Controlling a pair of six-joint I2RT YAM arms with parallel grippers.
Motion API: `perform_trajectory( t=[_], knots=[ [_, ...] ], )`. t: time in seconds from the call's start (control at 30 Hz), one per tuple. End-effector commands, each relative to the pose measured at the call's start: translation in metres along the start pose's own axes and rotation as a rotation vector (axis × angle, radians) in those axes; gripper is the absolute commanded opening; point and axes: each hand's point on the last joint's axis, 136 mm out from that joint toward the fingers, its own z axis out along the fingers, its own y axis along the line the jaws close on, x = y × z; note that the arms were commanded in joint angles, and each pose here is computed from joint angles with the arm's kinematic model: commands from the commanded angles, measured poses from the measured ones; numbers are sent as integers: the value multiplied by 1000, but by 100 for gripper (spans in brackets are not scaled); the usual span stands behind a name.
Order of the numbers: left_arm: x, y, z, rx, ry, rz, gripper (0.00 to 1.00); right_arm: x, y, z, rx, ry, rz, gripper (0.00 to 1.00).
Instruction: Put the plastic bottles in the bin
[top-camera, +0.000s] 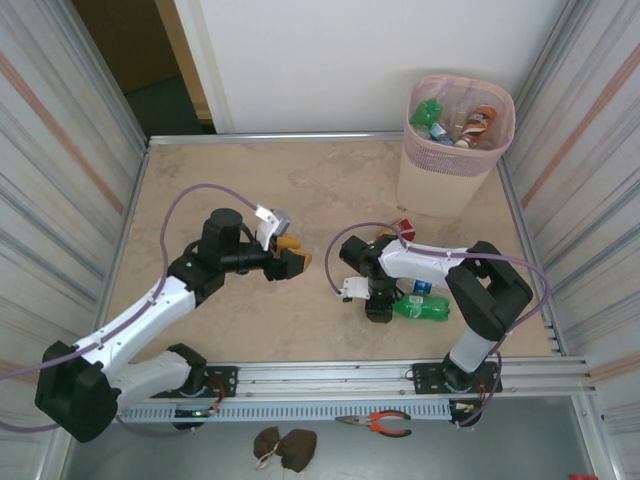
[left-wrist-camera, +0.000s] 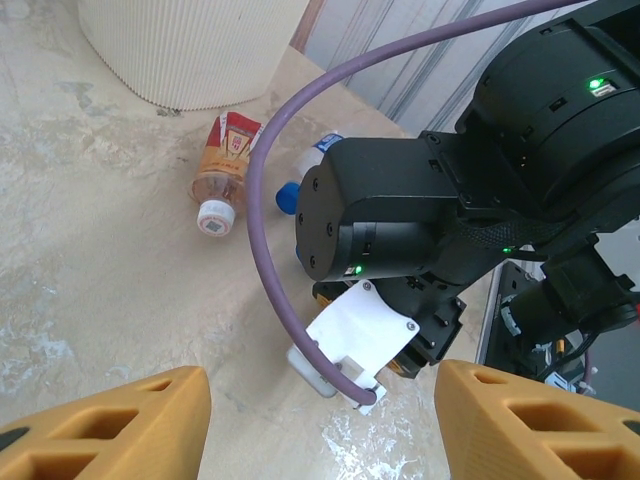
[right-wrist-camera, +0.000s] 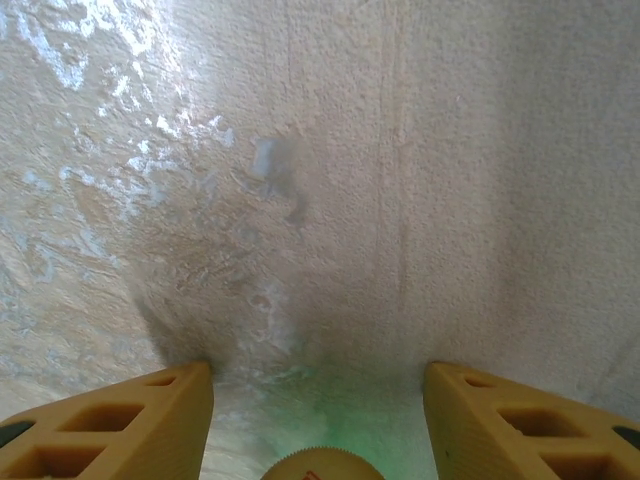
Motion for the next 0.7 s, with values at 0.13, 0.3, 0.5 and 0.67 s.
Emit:
perform_trajectory(
  t=[0.13, 0.3, 0.5, 0.67],
  knots=[
    [0, 4, 6, 9, 8, 5, 61, 9, -2, 8, 13, 52, -15, 51],
    [-2, 5, 8, 7, 4, 0, 60, 10, -4, 0, 26, 42, -20, 46],
    [-4, 4, 7, 10, 1, 3, 60, 9, -8, -10, 50, 22, -21, 37],
    [-6, 2, 4, 9, -8, 8, 59, 2, -3, -25, 25, -27, 0, 32]
  ],
)
